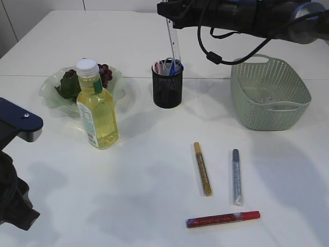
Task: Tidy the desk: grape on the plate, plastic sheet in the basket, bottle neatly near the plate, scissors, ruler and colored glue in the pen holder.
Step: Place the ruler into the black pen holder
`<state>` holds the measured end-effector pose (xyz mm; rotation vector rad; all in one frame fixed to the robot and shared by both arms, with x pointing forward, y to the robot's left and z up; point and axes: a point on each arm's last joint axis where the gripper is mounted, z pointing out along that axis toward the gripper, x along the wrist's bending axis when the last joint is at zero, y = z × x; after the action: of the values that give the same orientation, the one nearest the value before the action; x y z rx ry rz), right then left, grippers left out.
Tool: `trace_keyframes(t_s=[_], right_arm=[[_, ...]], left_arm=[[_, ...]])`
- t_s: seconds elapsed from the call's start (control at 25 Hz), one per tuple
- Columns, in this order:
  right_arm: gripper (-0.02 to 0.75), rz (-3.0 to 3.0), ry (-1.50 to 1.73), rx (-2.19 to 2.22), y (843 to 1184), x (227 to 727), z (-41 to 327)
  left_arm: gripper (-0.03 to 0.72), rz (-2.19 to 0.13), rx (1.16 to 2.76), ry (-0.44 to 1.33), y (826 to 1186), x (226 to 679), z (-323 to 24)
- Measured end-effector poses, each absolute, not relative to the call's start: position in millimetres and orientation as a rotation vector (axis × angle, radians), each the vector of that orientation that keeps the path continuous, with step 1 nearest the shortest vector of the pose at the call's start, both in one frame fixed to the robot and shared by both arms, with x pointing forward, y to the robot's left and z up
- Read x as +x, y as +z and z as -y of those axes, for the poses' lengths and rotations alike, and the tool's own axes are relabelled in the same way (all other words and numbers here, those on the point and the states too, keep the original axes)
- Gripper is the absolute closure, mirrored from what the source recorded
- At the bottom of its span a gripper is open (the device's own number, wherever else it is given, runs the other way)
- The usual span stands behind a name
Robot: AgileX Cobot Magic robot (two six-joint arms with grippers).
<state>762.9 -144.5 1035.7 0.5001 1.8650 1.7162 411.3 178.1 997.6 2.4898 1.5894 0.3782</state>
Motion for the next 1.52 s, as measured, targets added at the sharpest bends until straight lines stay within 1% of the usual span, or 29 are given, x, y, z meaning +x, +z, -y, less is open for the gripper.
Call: trace_keyframes(t_s=[0.32,0.64,0.8,0.92,1.04,1.12,1.32,1.52], right_arm=[[0.447,-1.892,1.750,0.491,1019.3,766.6,132.4],[0.447,-1.900,1.751,0.500,1005.1,773.3,130.7],[0.445,-1.916,1.737,0.533,990.3,777.5,130.7],[0.405,-1.917,1.728,0.545,987.7,778.5,131.1],[0.316,-1.917,1.728,0.545,987.7,778.5,131.1],[0.288,-1.917,1.734,0.564,987.6,778.8,131.3],[0.272,-1.924,1.717,0.732,986.9,782.1,135.1],[0.271,-2.089,1.571,0.879,1008.1,771.4,139.8]], left_arm=[[0.450,-1.590,2.491,0.378,997.6,411.2,-178.2],[0.450,-1.590,2.491,0.378,997.6,411.2,-178.2],[0.450,-1.592,2.490,0.375,997.5,411.1,-178.1],[0.450,-1.597,2.486,0.367,997.4,410.8,-177.8],[0.450,-1.600,2.484,0.361,997.3,410.6,-177.6],[0.450,-1.601,2.483,0.358,997.3,410.4,-177.5],[0.451,-1.602,2.482,0.356,997.3,410.3,-177.4],[0.451,-1.602,2.482,0.356,997.3,410.3,-177.4]])
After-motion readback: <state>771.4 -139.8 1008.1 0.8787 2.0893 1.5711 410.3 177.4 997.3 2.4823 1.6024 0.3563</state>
